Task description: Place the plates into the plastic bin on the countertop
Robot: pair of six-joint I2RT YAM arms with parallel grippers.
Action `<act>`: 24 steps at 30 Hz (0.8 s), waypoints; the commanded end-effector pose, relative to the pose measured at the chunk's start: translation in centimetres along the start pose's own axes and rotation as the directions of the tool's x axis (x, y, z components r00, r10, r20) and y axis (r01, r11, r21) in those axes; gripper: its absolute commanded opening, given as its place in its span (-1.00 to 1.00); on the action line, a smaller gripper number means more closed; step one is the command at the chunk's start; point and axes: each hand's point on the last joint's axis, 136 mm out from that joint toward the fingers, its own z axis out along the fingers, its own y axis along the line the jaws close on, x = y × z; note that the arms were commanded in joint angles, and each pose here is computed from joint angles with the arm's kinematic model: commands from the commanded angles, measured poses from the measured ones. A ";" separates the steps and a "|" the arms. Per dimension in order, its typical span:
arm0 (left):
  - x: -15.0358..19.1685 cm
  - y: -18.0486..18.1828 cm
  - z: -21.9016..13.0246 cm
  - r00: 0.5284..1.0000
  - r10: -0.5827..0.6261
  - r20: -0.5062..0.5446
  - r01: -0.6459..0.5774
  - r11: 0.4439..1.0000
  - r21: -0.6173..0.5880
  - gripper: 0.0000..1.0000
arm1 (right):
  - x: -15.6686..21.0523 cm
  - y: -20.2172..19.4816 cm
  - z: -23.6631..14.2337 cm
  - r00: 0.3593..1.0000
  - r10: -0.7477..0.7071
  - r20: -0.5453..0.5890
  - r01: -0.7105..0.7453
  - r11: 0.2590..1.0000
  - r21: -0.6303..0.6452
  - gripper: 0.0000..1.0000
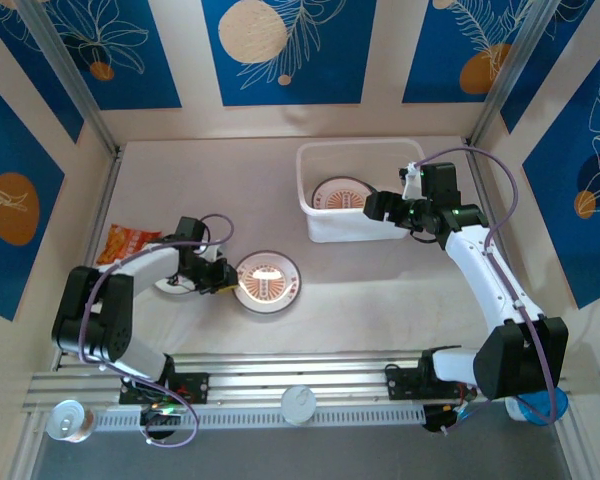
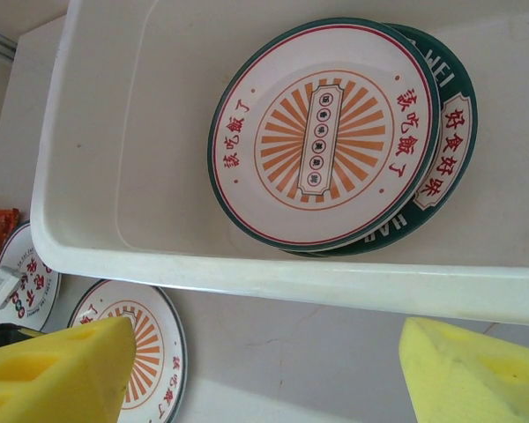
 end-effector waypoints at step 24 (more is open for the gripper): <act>-1.5 -9.2 -6.6 0.973 0.113 0.200 -0.167 0.945 0.280 -0.92 | 9.8 9.6 5.0 0.935 -0.109 -0.338 -0.002 0.950 -0.312 0.40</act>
